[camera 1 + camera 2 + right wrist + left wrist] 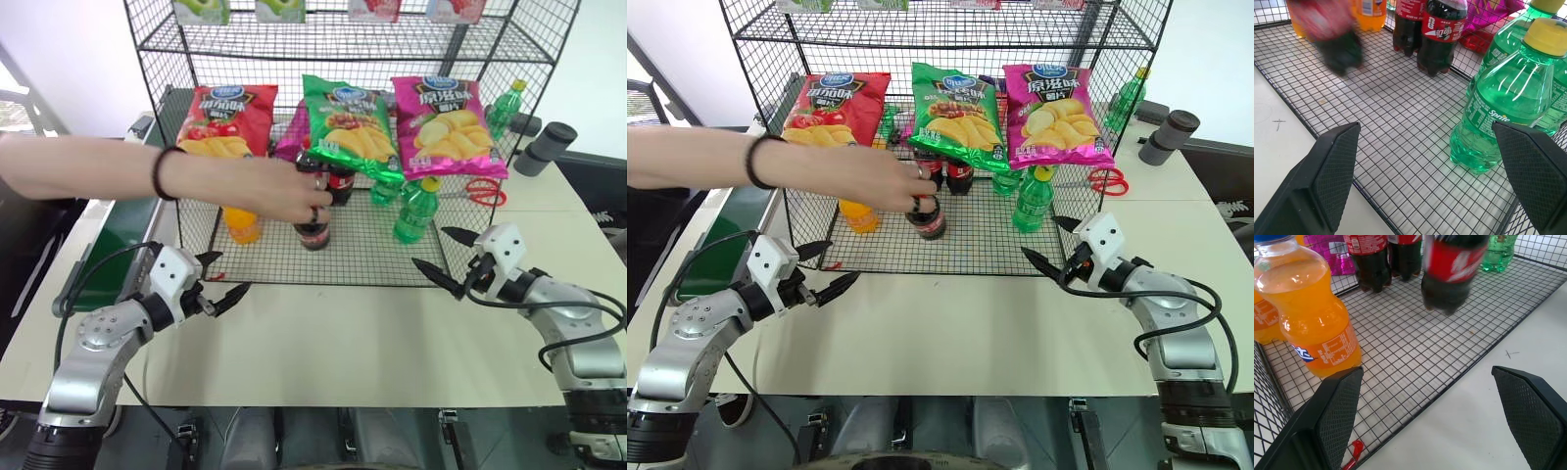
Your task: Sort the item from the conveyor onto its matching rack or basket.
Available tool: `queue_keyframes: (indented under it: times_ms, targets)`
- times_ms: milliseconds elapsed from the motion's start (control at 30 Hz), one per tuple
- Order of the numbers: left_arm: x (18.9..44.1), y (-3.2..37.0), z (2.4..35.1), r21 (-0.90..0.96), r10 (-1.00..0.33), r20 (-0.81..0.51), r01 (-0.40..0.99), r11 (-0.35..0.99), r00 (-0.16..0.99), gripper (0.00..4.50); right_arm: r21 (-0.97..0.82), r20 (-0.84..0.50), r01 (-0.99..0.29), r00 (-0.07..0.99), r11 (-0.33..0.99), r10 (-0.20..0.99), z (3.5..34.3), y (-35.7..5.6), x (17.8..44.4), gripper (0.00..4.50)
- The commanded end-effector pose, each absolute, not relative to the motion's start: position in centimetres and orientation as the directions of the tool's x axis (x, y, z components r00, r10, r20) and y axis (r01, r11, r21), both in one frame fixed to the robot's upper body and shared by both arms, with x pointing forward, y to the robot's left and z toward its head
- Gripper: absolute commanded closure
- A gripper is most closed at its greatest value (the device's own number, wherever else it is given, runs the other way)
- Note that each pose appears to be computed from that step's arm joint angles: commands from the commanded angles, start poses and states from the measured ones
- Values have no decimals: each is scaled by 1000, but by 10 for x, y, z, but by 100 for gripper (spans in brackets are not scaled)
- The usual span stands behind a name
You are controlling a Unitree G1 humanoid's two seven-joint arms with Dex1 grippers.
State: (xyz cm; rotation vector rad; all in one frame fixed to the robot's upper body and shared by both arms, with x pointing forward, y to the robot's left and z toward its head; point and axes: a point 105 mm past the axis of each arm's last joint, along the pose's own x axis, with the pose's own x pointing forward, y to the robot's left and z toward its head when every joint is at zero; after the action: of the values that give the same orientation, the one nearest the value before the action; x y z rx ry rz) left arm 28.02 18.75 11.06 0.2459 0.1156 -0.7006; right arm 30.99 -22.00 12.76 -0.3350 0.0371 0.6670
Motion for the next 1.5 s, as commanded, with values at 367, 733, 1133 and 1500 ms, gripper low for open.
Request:
queue_keyframes:
  times_ms: [367, 733, 1133, 1500]
  targets:
    - [281, 186, 118, 209, -628, -163, 649, 732, 761, 0, -336, -100, -603, 787, 724, 609, 139, -215, 312, 3]
    - [280, 201, 133, 112, -567, -85, 573, 812, 820, 0, -327, -82, -627, 765, 707, 639, 141, -202, 315, 3]
    - [269, 257, 166, 64, -323, 76, 319, 946, 943, 0, -266, -76, -704, 696, 659, 714, 138, -170, 316, 3]
    - [273, 320, 163, 11, 30, 142, -31, 999, 989, 0, -226, -50, -783, 604, 580, 795, 148, -129, 310, 3]
